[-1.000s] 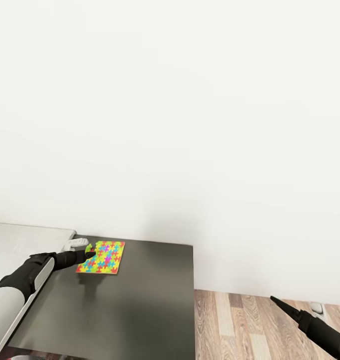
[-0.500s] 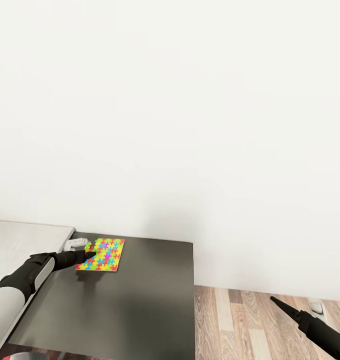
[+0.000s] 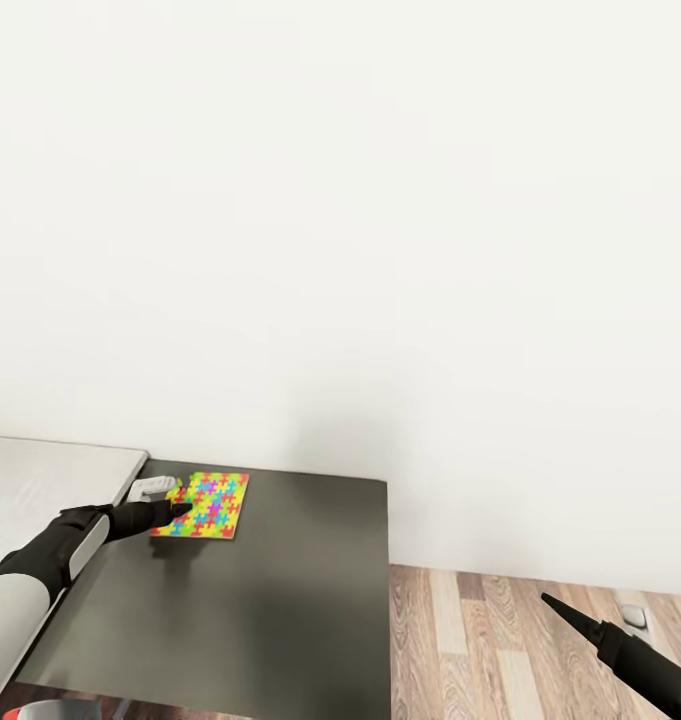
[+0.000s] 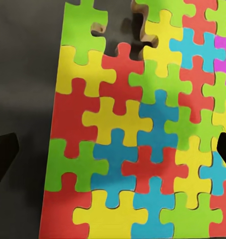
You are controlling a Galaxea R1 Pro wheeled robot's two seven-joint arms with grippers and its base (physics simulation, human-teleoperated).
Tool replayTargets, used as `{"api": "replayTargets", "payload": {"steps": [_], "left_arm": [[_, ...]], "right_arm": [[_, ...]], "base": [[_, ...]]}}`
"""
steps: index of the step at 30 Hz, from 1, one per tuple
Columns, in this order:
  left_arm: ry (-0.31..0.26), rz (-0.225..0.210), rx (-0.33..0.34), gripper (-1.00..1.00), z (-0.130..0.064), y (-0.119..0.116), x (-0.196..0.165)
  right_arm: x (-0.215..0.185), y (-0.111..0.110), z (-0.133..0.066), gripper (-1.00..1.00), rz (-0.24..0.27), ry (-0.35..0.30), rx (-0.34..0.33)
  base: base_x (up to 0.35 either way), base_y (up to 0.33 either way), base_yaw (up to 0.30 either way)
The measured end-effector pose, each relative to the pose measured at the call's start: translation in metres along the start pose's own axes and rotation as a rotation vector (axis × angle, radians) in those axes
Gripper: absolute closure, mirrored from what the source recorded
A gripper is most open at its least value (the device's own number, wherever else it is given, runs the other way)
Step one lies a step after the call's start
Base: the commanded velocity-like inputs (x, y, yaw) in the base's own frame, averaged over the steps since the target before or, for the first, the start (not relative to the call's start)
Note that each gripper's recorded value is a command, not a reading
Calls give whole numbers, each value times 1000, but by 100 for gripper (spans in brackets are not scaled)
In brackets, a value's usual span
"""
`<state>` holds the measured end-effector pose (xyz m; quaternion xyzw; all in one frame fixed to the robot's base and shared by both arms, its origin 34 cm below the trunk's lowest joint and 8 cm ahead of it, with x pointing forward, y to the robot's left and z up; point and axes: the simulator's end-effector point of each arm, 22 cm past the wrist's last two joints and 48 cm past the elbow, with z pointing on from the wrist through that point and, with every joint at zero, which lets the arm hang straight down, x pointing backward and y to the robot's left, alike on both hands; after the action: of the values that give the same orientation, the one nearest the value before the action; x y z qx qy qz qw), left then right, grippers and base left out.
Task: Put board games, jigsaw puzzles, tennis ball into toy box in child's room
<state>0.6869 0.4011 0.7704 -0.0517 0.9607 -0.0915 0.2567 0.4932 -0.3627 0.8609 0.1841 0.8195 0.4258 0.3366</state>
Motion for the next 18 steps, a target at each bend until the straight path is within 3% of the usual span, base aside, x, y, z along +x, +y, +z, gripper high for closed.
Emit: {"api": "replayTargets", "payload": {"steps": [18], "left_arm": [[-25,20,87,-100,-3,-21,-12]], "right_arm": [[1,-2,0,-100,-1,4,5]], "base": [[0,0,0]]}}
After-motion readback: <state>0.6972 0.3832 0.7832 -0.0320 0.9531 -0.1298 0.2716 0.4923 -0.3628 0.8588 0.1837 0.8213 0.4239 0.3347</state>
